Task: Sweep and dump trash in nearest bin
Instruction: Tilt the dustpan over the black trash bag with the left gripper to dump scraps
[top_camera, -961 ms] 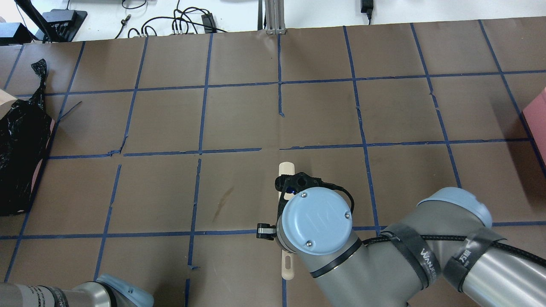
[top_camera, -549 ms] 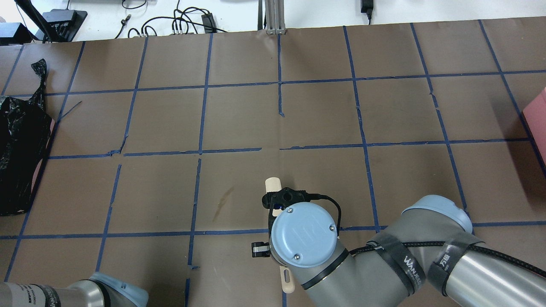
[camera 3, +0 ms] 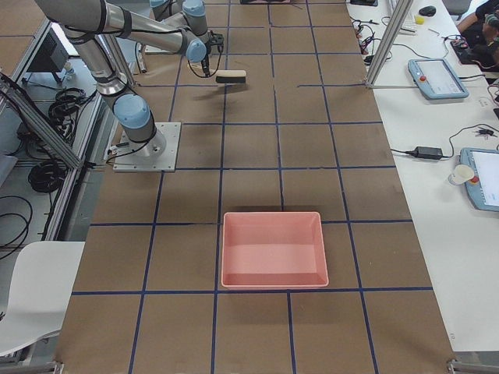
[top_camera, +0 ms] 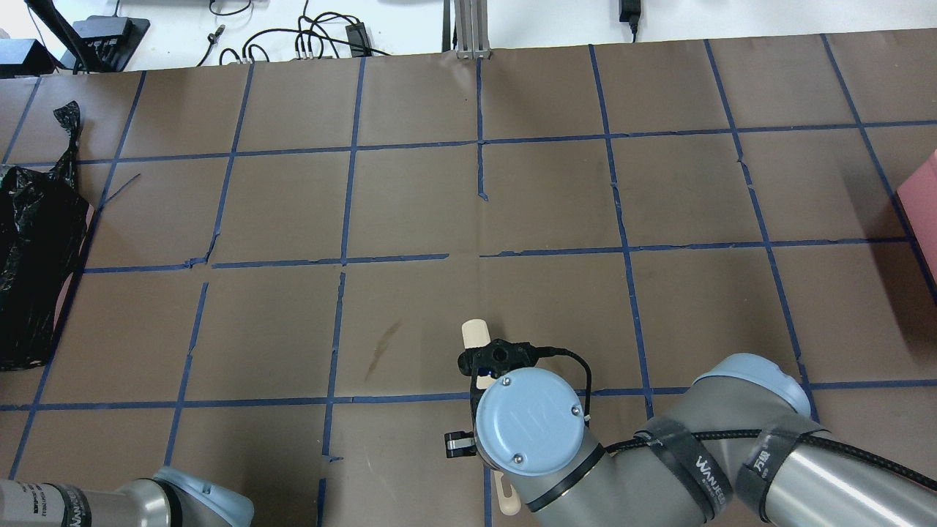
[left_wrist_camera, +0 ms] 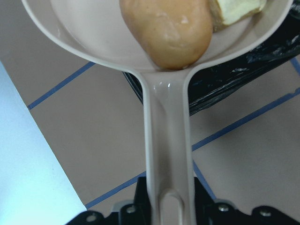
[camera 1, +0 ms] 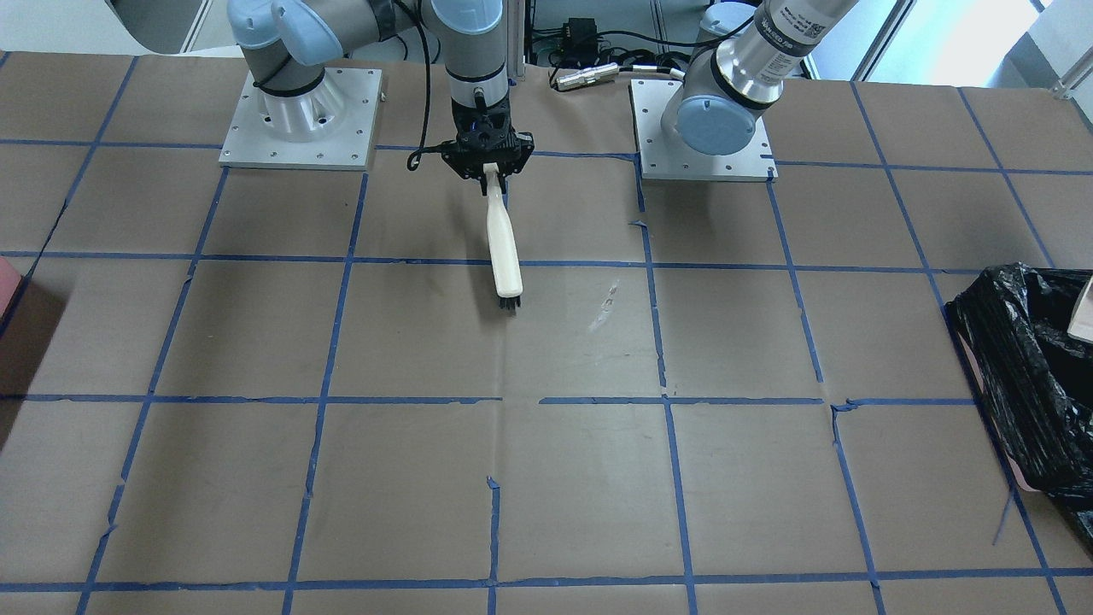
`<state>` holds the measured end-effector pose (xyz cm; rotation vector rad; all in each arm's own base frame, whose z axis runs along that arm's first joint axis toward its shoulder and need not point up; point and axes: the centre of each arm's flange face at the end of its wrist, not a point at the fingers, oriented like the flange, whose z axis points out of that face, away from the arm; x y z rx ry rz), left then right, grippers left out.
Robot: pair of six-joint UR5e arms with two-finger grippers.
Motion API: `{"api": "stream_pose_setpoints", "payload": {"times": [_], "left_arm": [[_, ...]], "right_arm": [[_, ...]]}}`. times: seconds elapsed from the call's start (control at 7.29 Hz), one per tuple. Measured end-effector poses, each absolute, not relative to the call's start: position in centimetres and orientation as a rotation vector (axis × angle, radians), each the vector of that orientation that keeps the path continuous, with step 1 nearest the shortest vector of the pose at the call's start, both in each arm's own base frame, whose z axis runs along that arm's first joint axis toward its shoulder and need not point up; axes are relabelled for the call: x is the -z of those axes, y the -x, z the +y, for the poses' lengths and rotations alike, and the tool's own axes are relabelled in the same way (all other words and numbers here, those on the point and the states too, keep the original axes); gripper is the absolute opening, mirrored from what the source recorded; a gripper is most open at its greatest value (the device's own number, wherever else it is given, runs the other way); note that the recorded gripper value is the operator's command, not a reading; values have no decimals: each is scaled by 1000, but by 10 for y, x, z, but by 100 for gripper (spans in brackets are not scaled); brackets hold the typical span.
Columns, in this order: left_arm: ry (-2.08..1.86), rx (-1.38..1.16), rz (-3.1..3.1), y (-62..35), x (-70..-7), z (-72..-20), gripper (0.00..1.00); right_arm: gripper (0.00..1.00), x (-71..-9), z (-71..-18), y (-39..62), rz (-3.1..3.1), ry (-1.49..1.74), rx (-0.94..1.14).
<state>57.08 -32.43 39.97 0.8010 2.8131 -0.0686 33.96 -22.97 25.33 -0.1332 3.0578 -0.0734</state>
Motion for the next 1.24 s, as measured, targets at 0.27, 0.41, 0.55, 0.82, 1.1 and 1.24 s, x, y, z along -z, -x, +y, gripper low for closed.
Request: {"api": "stream_pose_setpoints", "payload": {"times": [0.27, 0.41, 0.55, 0.82, 1.1, 1.24], "left_arm": [[-804, -95, 2772, -561, -400, -350, 20], [-831, -169, 2745, -551, -403, -363, 20], [-871, -247, 2711, -546, -404, -372, 19], [-981, -301, 2593, -537, -412, -392, 18], [-1120, -322, 2481, -525, -424, -409, 17], [-1175, -329, 2436, -518, -432, -415, 17]], "right_arm": [[9, -252, -230, -339, 3059, 51, 72], [9, -251, -231, -340, 3056, 40, 76], [9, -248, -232, -341, 3055, 33, 77], [30, -243, -235, -343, 3052, 20, 79], [64, -239, -235, -344, 3058, 19, 69], [85, -237, -236, -344, 3063, 18, 59]]}}
